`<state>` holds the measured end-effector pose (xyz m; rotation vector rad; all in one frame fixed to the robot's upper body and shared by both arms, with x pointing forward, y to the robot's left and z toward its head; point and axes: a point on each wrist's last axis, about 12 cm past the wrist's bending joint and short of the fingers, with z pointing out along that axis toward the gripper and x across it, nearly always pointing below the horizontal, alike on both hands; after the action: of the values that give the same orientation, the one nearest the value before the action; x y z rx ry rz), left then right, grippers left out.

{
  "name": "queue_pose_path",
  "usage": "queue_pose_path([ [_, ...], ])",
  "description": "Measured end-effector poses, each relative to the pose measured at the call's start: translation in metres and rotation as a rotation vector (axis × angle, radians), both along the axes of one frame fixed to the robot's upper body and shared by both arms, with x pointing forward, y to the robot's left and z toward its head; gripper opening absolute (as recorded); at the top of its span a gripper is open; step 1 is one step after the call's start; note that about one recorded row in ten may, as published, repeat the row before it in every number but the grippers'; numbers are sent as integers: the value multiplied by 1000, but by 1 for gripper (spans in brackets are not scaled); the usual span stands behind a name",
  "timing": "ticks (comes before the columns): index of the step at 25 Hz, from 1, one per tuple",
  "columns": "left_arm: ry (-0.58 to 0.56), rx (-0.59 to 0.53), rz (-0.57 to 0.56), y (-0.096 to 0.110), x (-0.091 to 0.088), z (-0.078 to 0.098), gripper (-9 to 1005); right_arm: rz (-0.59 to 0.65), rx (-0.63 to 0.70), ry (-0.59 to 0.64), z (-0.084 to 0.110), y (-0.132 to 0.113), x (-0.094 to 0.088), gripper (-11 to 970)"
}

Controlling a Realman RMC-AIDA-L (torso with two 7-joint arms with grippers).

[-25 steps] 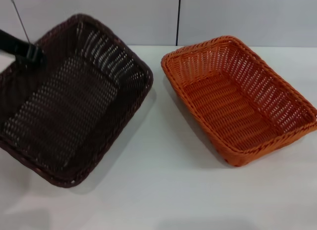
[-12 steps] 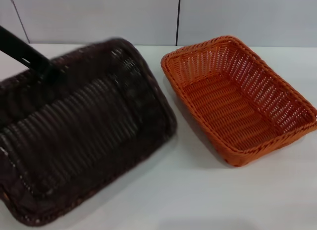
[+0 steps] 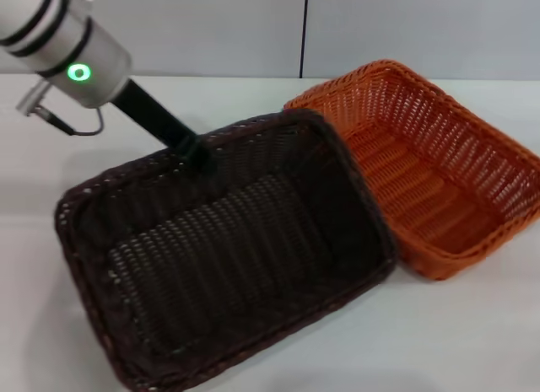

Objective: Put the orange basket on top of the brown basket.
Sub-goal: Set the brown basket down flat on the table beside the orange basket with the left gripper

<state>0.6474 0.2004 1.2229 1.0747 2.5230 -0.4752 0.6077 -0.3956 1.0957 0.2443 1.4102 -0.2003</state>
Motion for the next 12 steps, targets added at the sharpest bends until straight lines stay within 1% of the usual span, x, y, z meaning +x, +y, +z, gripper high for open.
queue_pose_path([
  [5, 30, -33, 38, -15, 7, -5, 305, -1, 2, 4, -1, 0, -1, 757],
  [9, 64, -73, 55, -26, 6, -10, 321, 0, 4, 6, -2, 1, -1, 756],
  [12, 76, -87, 60, -30, 5, -12, 333, 1, 6, 7, -2, 2, -1, 756],
])
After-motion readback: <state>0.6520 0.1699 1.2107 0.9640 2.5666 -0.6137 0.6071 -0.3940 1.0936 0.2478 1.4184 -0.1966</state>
